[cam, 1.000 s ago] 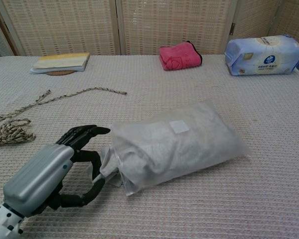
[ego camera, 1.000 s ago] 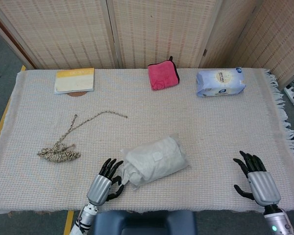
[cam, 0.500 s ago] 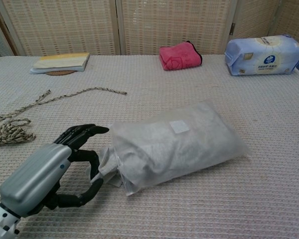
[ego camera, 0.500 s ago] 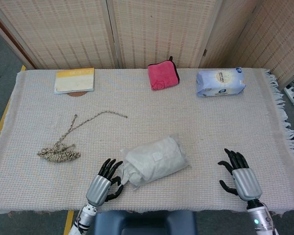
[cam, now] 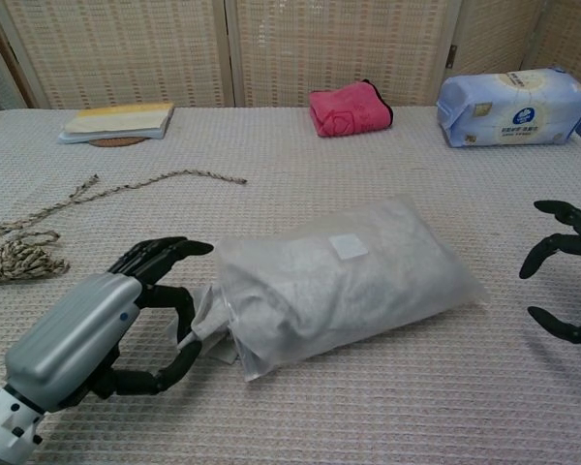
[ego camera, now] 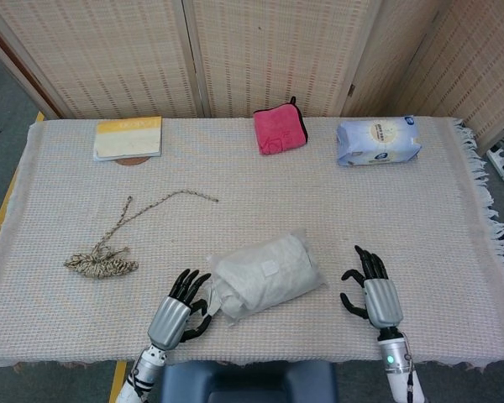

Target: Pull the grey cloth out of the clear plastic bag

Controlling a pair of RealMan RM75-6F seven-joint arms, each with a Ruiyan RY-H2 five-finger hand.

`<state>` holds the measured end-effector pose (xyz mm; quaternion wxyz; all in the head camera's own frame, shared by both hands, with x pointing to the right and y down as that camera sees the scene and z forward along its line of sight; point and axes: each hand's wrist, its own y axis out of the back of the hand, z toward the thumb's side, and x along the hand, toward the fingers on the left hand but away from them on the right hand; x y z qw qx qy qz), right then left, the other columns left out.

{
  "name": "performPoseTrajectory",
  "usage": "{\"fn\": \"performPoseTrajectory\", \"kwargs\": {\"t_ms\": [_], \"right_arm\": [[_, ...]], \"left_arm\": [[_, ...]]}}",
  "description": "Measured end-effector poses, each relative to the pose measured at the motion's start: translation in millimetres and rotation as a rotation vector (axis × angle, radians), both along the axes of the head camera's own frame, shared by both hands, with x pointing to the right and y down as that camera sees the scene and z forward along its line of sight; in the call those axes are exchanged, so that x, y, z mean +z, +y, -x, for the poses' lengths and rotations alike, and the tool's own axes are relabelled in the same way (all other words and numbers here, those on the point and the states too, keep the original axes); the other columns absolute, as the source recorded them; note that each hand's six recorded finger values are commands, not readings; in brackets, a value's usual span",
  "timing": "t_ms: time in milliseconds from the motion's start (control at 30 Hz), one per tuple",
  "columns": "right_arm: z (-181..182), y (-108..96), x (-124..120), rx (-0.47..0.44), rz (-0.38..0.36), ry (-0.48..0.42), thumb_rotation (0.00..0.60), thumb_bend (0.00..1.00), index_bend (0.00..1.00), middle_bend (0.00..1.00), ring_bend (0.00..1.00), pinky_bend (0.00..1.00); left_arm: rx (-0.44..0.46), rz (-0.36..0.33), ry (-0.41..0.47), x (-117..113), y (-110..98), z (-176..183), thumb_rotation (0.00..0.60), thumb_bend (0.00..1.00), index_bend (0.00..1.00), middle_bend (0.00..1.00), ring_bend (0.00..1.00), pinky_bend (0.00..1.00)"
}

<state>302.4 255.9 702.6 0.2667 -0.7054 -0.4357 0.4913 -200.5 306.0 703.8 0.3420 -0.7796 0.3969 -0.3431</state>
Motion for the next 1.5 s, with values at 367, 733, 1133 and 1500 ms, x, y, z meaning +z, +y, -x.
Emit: {"fn": "performPoseTrajectory", "kwargs": {"t_ms": [367,733,1133,1500], "right_arm": [[25,-1,18,0.019,0.006,-0.059,0.6,0.3,0.46,0.0,0.0,0.0],[37,-8,27,0.026,-0.022,-0.054,0.6,0.33,0.52,0.01,0.0,0.0],[41,-14,30,0.041,-0.028,-0.068,0.6,0.41,0.58,0.03,0.0,0.0],[37,-15,30,0.047,-0.031,-0.059,0.6,0.48,0.67,0.07,0.0,0.0]], "left_arm": [[0.0,-0.01,-0.011,1,-5,2,0.6,0.59,0.8,0.15,0.0,0.0],[0.008,-0.013,-0.023,1,-8,3,0.6,0.59,0.8,0.15,0.0,0.0],[0.007,-0.015,-0.024,1,-10,4,0.6,0.59,0.8,0.15,0.0,0.0],[-0.005,-0.023,-0.03,1,-15,9,0.6,0.59,0.8,0.15,0.0,0.0]]}}
